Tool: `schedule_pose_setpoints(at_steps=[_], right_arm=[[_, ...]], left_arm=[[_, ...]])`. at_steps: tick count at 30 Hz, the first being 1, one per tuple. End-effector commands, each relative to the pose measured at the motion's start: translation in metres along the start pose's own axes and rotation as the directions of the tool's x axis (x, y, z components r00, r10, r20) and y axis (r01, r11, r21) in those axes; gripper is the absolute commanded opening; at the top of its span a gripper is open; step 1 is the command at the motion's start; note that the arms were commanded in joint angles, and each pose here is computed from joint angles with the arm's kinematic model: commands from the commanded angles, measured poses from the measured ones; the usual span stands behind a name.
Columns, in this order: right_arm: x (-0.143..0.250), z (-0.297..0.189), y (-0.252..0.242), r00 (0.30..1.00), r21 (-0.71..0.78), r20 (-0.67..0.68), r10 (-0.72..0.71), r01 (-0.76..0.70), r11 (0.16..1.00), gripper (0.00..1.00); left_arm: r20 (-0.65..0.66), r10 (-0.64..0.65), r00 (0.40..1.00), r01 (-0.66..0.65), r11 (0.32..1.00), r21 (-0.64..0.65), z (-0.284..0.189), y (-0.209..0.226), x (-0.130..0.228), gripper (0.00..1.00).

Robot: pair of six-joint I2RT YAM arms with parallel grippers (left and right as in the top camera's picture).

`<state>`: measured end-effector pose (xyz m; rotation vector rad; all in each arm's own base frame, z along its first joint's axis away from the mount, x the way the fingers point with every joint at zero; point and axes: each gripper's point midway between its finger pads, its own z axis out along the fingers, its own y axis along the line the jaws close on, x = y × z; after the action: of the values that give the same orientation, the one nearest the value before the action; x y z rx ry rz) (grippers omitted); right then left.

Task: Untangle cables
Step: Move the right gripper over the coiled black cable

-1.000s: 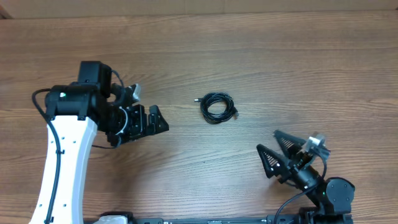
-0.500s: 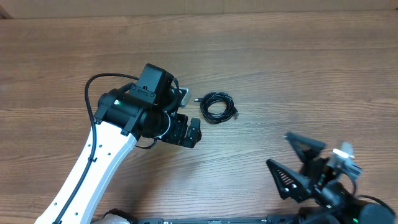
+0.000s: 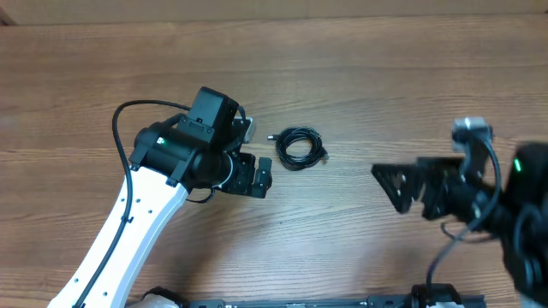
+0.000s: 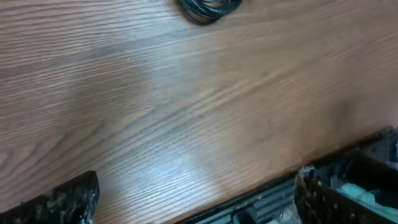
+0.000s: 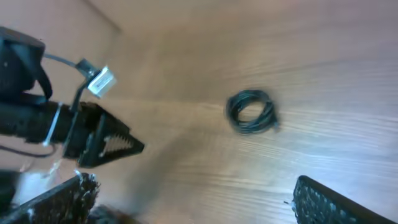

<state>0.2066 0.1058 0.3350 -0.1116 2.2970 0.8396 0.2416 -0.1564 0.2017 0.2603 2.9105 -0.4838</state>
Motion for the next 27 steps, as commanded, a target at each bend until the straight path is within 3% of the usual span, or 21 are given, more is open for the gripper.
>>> schedule_pose_setpoints(at_steps=[1, 4, 7, 11, 12, 15, 17, 23, 27], right_arm=[[-0.001, 0.018, 0.028, 0.990, -0.230, -0.139, 0.035, -0.066, 0.971, 1.00], [-0.007, 0.042, 0.026, 0.969, -0.298, -0.231, 0.086, -0.155, 0.942, 1.00], [-0.001, 0.069, 0.013, 0.925, -0.258, -0.344, 0.163, -0.260, 0.931, 1.00], [0.026, 0.122, -0.031, 0.819, 0.061, -0.469, 0.332, -0.344, 0.937, 0.97], [0.035, 0.141, -0.050, 0.791, 0.205, -0.467, 0.396, -0.339, 0.918, 0.98], [0.044, 0.173, -0.076, 0.770, 0.382, -0.419, 0.481, -0.331, 0.863, 0.98], [0.047, 0.198, -0.092, 0.732, 0.497, -0.330, 0.596, -0.402, 0.769, 0.97], [0.062, 0.252, -0.118, 0.607, 0.605, -0.200, 0.769, -0.541, 0.584, 0.80], [0.073, 0.275, -0.113, 0.594, 0.598, -0.233, 0.770, -0.537, 0.595, 0.77]], left_arm=[[0.074, -0.170, 0.983, 0.178, 0.975, -0.132, -0.004, 0.024, -0.008, 0.99], [0.133, -0.255, 0.958, 0.278, 0.940, -0.198, -0.008, 0.042, -0.014, 1.00], [0.182, -0.325, 0.928, 0.361, 0.903, -0.232, -0.013, 0.057, -0.018, 1.00], [0.217, -0.379, 0.900, 0.426, 0.870, -0.249, -0.017, 0.073, -0.021, 0.99], [0.223, -0.383, 0.897, 0.433, 0.862, -0.264, -0.019, 0.078, -0.020, 1.00], [0.250, -0.375, 0.893, 0.444, 0.828, -0.343, -0.025, 0.094, -0.016, 0.99], [0.254, -0.384, 0.888, 0.456, 0.811, -0.367, -0.027, 0.102, -0.014, 1.00], [0.176, -0.418, 0.891, 0.453, 0.836, -0.310, -0.015, 0.090, -0.003, 1.00], [0.154, -0.424, 0.892, 0.451, 0.830, -0.329, -0.006, 0.095, 0.004, 1.00]])
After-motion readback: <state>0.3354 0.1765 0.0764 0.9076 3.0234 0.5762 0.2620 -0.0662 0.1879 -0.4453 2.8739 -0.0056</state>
